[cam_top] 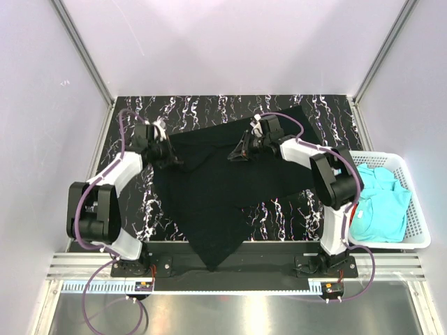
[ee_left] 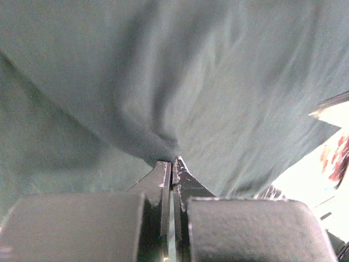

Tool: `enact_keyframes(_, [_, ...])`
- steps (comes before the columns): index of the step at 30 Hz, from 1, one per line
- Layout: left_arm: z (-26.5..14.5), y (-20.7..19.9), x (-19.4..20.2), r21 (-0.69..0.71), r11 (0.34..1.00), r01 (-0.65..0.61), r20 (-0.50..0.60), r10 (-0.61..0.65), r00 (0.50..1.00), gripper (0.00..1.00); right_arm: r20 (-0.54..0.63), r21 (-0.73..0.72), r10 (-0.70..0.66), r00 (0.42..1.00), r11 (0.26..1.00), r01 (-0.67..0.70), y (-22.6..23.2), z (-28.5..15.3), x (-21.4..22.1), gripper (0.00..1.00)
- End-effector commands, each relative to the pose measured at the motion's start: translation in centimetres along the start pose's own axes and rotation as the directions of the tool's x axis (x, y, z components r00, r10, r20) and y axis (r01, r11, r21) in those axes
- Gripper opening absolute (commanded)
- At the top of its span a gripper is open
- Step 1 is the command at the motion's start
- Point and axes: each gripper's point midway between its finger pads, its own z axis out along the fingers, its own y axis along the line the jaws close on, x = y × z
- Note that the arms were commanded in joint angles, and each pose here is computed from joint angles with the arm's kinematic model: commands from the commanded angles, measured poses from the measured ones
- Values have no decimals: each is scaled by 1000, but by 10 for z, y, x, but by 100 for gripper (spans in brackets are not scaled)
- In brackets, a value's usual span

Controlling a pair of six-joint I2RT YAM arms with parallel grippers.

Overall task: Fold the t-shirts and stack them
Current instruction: Fold the tshirt

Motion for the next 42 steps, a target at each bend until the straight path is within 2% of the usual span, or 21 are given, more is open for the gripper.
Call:
enact_keyframes(1, [-12, -14, -62, 53, 999, -14, 133, 7, 991, 0, 127, -111, 5, 992, 994, 9, 35, 22, -38, 23])
enact_keyframes(5, [-8, -12, -111, 84, 996, 23, 206, -39, 978, 0, 140, -164, 65, 988, 986, -42, 47, 58, -43, 24])
enact_keyframes(7, [4, 3, -124, 91, 994, 64, 203, -82, 976, 0, 146, -152, 91, 985, 986, -68, 44, 75, -45, 27])
enact_keyframes(9, [8, -3, -141, 126, 991, 53, 206, -79, 975, 0, 131, -160, 107, 986, 983, -86, 48, 89, -46, 29])
enact_keyframes(11, [29, 9, -142, 136, 985, 108, 162, -130, 978, 0, 114, -164, 123, 986, 981, -103, 52, 100, -44, 33])
enact_keyframes(22, [41, 20, -151, 132, 983, 125, 173, -147, 974, 0, 114, -121, 121, 986, 987, -108, 39, 130, -26, 41])
enact_keyframes(28, [40, 20, -151, 123, 983, 134, 181, -155, 971, 0, 154, -108, 141, 978, 986, -125, 39, 137, -25, 41])
enact_keyframes(38, [38, 19, -146, 131, 981, 144, 174, -166, 971, 0, 206, -49, 283, 937, 959, -279, 19, 154, -32, 40])
enact_keyframes(40, [38, 18, -146, 137, 979, 149, 173, -172, 970, 0, 213, -40, 293, 932, 956, -291, 17, 155, -29, 39])
enact_keyframes(42, [37, 16, -146, 143, 979, 147, 170, -171, 970, 0, 220, -34, 301, 928, 953, -301, 15, 158, -30, 34])
